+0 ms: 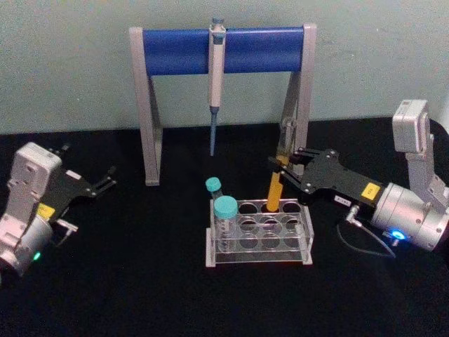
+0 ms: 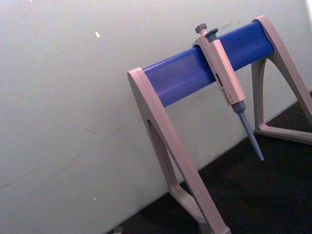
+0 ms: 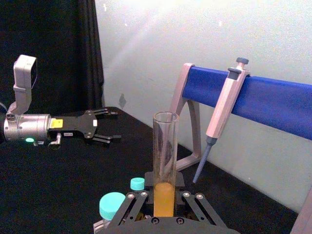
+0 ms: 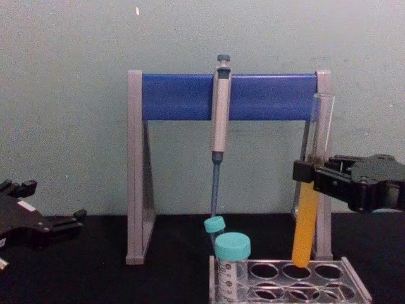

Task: Pick up the test tube from the test tube rack, shake it, then place it back into the test tube rack.

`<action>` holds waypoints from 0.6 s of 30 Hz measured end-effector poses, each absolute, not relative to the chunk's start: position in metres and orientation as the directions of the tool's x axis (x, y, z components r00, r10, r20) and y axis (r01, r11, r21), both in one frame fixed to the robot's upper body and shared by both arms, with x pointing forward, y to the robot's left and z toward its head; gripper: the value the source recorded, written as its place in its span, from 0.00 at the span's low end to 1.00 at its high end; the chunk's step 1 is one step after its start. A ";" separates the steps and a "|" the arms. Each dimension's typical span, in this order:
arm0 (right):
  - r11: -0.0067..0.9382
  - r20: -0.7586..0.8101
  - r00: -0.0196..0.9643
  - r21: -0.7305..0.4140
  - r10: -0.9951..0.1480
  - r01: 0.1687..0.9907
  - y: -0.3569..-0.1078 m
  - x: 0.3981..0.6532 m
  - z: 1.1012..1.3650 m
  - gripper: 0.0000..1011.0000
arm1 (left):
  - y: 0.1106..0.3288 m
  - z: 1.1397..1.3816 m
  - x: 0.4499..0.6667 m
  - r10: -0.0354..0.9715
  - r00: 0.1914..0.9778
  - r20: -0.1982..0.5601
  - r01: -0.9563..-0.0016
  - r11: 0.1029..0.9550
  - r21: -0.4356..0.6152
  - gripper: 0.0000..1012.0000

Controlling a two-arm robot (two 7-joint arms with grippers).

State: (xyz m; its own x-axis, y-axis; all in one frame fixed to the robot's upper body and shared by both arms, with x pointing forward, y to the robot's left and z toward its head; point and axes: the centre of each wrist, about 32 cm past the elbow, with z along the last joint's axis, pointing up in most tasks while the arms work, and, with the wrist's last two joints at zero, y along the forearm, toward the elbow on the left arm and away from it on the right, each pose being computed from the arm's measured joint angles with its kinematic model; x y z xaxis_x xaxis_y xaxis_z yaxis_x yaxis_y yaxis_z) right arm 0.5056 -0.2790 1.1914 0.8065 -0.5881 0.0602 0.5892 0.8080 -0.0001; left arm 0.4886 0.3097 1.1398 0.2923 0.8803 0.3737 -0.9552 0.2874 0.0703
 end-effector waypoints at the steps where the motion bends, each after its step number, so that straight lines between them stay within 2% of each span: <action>1: 0.808 0.060 0.807 0.001 -0.588 0.589 -0.279 0.506 1.191 0.23 | 0.310 1.140 0.489 0.880 0.292 0.374 -0.955 0.287 0.070 0.99; 18: 0.806 0.054 0.805 0.006 -0.591 0.592 -0.280 0.512 1.182 0.23 | 0.310 1.140 0.489 0.880 0.292 0.374 -0.955 0.287 0.070 0.99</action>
State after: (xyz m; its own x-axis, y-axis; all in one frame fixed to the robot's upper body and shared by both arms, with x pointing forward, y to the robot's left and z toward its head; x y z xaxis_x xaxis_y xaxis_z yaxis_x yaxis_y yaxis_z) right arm 0.5122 -0.2801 1.1820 0.8048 -0.5911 0.0544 0.5917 0.8061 0.0061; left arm 0.4886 0.3097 1.1398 0.2923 0.8803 0.3737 -0.9552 0.2874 0.0702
